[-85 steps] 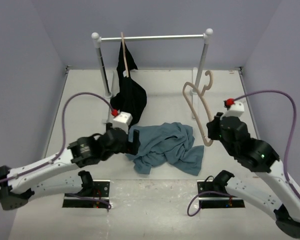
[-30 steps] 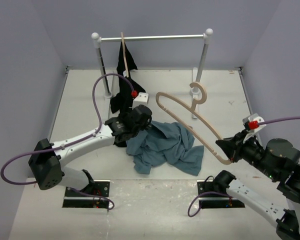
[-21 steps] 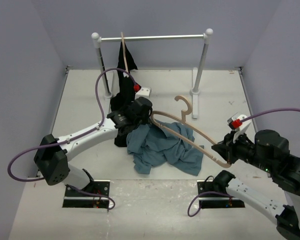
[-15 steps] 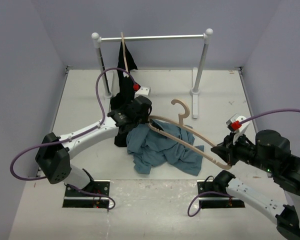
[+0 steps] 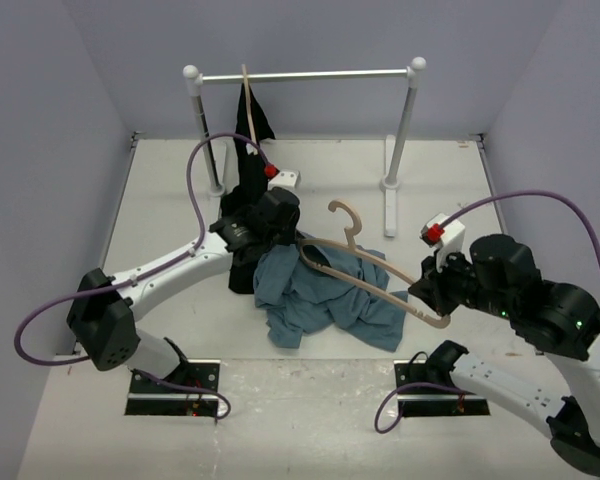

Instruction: Place the t-shirt on the hanger

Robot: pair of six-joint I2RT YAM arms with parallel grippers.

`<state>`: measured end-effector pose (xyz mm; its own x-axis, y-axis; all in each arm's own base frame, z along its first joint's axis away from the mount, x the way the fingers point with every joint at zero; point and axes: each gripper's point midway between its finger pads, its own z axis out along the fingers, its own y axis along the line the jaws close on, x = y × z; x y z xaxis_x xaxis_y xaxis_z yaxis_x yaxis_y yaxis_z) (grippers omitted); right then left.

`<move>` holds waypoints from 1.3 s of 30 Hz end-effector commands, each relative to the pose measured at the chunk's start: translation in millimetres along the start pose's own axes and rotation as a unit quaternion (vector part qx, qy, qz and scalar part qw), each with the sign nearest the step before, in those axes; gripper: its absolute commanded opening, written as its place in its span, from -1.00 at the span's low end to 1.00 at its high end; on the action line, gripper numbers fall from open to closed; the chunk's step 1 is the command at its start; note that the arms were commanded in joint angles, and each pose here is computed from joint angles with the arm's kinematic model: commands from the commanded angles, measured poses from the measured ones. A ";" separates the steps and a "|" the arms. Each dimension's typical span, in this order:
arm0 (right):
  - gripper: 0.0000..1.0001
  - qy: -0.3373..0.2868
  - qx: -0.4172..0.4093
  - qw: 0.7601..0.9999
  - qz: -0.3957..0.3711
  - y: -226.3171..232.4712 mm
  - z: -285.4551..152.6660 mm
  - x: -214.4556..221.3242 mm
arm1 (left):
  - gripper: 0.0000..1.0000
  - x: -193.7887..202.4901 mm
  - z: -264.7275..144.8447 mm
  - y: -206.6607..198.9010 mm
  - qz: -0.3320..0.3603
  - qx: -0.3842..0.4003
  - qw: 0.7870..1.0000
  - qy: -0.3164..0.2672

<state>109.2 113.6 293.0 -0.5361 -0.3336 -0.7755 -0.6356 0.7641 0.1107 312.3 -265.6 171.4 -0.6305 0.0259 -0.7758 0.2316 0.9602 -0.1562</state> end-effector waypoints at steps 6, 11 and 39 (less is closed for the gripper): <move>-1.00 -0.054 -0.002 0.998 -0.038 -0.8 10.7 -29.4 | -1.00 -30.0 -37.8 -4.0 0.018 0.043 0.998 -0.041; -1.00 -0.135 -0.111 0.971 -0.161 32.5 19.6 -37.6 | -1.00 -46.8 -82.6 -28.3 0.061 0.145 0.986 -0.060; -1.00 -0.136 -0.219 0.945 -0.201 66.4 62.1 -38.5 | 0.06 -58.4 -199.7 125.8 -0.108 -0.158 0.972 -0.135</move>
<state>107.4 210.4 300.3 -0.0659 -0.3966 -0.9156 -0.9802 0.1973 -0.0149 223.9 -161.2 346.1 -0.4340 0.0899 -0.8964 0.3630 0.9281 -0.0827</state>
